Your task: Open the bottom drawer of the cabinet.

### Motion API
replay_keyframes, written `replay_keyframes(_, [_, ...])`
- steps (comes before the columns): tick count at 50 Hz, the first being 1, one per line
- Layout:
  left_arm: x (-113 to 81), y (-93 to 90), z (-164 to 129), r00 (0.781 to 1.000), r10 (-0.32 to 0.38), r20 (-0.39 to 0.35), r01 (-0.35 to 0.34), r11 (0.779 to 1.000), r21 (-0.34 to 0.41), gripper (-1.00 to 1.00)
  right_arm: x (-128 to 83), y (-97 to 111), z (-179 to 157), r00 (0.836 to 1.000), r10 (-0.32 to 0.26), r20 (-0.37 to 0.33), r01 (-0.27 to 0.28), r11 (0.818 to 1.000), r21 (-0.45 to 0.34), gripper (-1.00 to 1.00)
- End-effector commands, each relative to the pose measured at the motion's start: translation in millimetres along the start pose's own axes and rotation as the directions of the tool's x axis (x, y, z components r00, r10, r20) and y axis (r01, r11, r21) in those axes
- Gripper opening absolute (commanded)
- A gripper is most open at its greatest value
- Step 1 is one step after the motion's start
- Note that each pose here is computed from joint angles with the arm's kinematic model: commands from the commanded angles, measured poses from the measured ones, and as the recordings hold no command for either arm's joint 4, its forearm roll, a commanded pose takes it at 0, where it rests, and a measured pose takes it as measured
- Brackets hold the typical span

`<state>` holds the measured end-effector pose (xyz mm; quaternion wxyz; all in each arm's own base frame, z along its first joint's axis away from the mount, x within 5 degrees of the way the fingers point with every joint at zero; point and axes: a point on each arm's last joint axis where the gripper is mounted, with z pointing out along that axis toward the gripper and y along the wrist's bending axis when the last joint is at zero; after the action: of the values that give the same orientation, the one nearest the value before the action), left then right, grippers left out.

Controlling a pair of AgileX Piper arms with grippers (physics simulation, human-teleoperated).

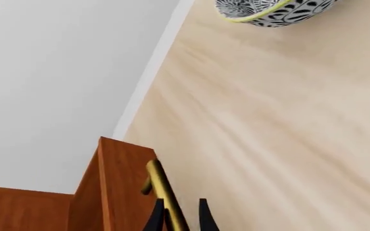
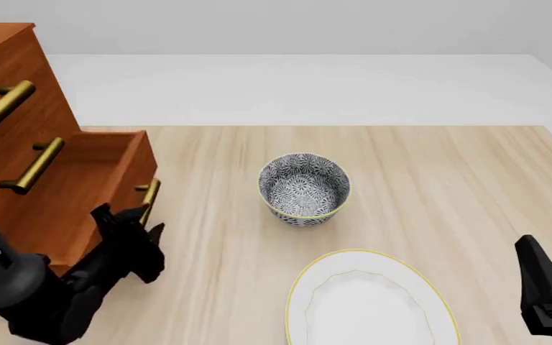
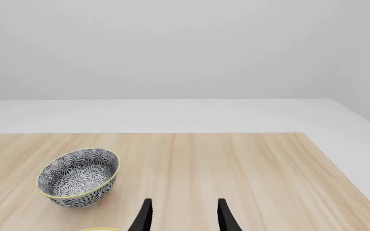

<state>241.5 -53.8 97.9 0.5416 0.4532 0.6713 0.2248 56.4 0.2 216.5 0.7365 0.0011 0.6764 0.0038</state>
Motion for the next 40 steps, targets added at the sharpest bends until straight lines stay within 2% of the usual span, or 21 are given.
replay_keyframes(1, [0.4, -26.9, 20.6, 1.000, 0.013, 0.018, -0.014, 0.995, 0.098, -1.00, 0.0, 0.0, 0.0, 1.000, 0.000, 0.000, 0.000, 1.000, 0.000, 1.00])
replay_keyframes(2, [0.9, -24.9, 19.1, 1.000, 0.008, 0.015, -0.009, 0.996, 0.092, -1.00, 0.0, 0.0, 0.0, 1.000, 0.000, 0.000, 0.000, 1.000, 0.000, 1.00])
replay_keyframes(3, [0.5, -21.3, 17.3, 0.999, 0.030, 0.018, -0.031, 0.996, 0.080, -1.00, 0.0, 0.0, 0.0, 1.000, 0.000, 0.000, 0.000, 1.000, 0.000, 1.00])
replay_keyframes(4, [-5.8, -20.0, 15.3, 0.998, 0.054, 0.043, -0.057, 0.996, 0.074, 1.00, 0.0, 0.0, 0.0, 1.000, 0.000, 0.000, 0.000, 1.000, 0.000, 1.00])
replay_keyframes(7, [-11.4, -7.5, -1.2, 0.997, 0.056, 0.061, -0.059, 0.998, 0.036, 1.00, 0.0, 0.0, 0.0, 1.000, 0.000, 0.000, 0.000, 1.000, 0.000, 1.00])
replay_keyframes(8, [-15.8, 2.4, -17.2, 0.995, 0.058, 0.078, -0.059, 0.998, 0.001, 1.00, 0.0, 0.0, 0.0, 1.000, 0.000, 0.000, 0.000, 1.000, 0.000, 1.00])
replay_keyframes(9, [-18.3, 1.4, -20.0, 0.994, 0.059, 0.089, -0.060, 0.998, 0.005, 1.00, 0.0, 0.0, 0.0, 1.000, 0.000, 0.000, 0.000, 1.000, 0.000, 1.00])
replay_keyframes(11, [-27.4, 9.6, -46.4, 0.990, 0.029, 0.138, -0.026, 0.999, -0.028, 1.00, 0.0, 0.0, 0.0, 1.000, 0.000, 0.000, 0.000, 1.000, 0.000, 1.00])
replay_keyframes(15, [-37.8, 15.1, -83.2, 0.974, 0.020, 0.227, -0.004, 0.998, -0.070, 1.00, 0.0, 0.0, 0.0, 1.000, 0.000, 0.000, 0.000, 1.000, 0.000, 1.00])
replay_keyframes(19, [-50.0, 20.0, -108.1, 0.943, 0.007, 0.332, 0.029, 0.994, -0.103, 1.00, 0.0, 0.0, 0.0, 1.000, 0.000, 0.000, 0.000, 1.000, 0.000, 1.00])
replay_keyframes(27, [-72.3, 50.8, -158.2, 0.894, 0.040, 0.445, 0.033, 0.987, -0.155, 1.00, 0.0, 0.0, 0.0, 1.000, 0.000, 0.000, 0.000, 1.000, 0.000, 1.00])
replay_keyframes(28, [-76.3, 57.8, -165.7, 0.889, 0.028, 0.458, 0.047, 0.987, -0.153, 1.00, 0.0, 0.0, 0.0, 1.000, 0.000, 0.000, 0.000, 1.000, 0.000, 1.00])
replay_keyframes(33, [-84.5, 85.7, -189.7, 0.893, -0.058, 0.446, 0.133, 0.981, -0.138, 1.00, 0.0, 0.0, 0.0, 1.000, 0.000, 0.000, 0.000, 1.000, 0.000, 1.00])
replay_keyframes(34, [-87.7, 95.8, -197.9, 0.892, -0.101, 0.441, 0.174, 0.976, -0.128, 1.00, 0.0, 0.0, 0.0, 1.000, 0.000, 0.000, 0.000, 1.000, 0.000, 1.00])
replay_keyframes(35, [-88.8, 107.3, -208.0, 0.892, -0.161, 0.422, 0.234, 0.964, -0.126, 1.00, 0.0, 0.0, 0.0, 1.000, 0.000, 0.000, 0.000, 1.000, 0.000, 1.00])
replay_keyframes(36, [-87.4, 113.5, -215.9, 0.895, -0.181, 0.408, 0.261, 0.954, -0.150, 1.00, 0.0, 0.0, 0.0, 1.000, 0.000, 0.000, 0.000, 1.000, 0.000, 1.00])
replay_keyframes(37, [-86.6, 121.4, -224.4, 0.893, -0.230, 0.387, 0.313, 0.935, -0.166, 1.00, 0.0, 0.0, 0.0, 1.000, 0.000, 0.000, 0.000, 1.000, 0.000, 1.00])
replay_keyframes(38, [-84.9, 124.3, -229.1, 0.900, -0.230, 0.371, 0.317, 0.929, -0.193, 1.00, 0.0, 0.0, 0.0, 1.000, 0.000, 0.000, 0.000, 1.000, 0.000, 1.00])
replay_keyframes(40, [-88.6, 124.3, -226.9, 0.897, -0.217, 0.384, 0.299, 0.940, -0.167, 1.00, 0.0, 0.0, 0.0, 1.000, 0.000, 0.000, 0.000, 1.000, 0.000, 1.00])
